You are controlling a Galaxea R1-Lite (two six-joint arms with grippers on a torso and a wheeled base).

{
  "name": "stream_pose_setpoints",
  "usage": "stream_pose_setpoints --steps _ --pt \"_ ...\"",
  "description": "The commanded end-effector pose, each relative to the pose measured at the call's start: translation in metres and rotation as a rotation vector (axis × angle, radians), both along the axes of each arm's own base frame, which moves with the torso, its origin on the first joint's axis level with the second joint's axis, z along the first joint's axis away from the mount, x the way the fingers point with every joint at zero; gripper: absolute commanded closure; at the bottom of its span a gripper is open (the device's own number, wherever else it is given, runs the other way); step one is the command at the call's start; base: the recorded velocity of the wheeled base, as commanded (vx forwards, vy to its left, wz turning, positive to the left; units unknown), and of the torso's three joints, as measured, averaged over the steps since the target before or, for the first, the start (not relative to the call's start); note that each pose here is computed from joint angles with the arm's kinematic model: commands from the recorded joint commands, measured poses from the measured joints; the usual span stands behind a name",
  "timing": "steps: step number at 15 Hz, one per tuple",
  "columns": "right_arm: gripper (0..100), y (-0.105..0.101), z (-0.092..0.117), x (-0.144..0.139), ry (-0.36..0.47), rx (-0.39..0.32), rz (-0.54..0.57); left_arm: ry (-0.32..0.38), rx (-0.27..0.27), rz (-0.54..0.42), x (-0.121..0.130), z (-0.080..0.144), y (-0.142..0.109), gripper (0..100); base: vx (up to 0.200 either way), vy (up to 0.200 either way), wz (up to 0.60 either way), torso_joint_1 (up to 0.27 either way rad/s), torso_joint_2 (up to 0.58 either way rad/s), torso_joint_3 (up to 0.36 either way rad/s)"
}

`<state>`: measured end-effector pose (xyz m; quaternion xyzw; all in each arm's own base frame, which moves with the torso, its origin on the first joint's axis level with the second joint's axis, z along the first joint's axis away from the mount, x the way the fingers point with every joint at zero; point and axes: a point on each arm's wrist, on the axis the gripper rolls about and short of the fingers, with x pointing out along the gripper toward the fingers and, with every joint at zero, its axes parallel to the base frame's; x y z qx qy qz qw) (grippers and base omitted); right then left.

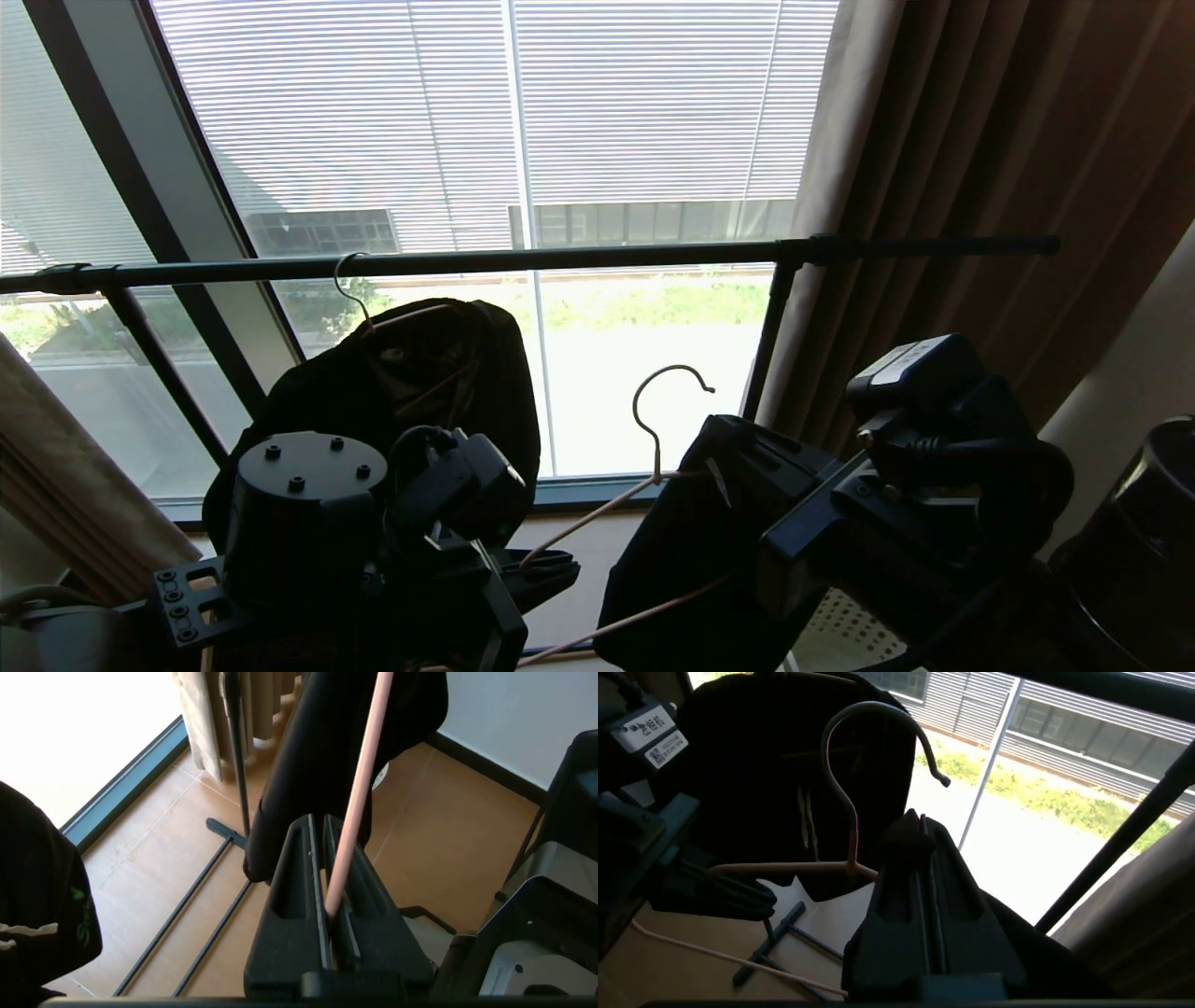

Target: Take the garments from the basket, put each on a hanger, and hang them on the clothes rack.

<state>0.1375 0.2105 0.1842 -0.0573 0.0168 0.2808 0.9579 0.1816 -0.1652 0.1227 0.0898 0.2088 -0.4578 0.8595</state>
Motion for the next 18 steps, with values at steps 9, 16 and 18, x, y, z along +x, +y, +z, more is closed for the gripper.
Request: stream_pose_setpoints --steps 9,16,18 --pt "100 -0.022 0.021 0.034 -0.048 0.068 -0.158 -0.063 -0.038 0.036 -0.027 0.016 0.03 100 0.0 0.0 0.0 0.0 0.0 0.0" --pt "100 0.002 0.016 0.009 -0.013 0.075 -0.026 -0.044 -0.024 0.055 -0.004 0.012 0.016 100 0.0 0.0 0.0 0.0 0.0 0.0" --pt "100 0.009 0.014 0.001 -0.008 0.069 0.015 -0.041 -0.02 0.044 -0.001 0.011 0.01 100 0.0 0.0 0.0 0.0 0.0 0.0"
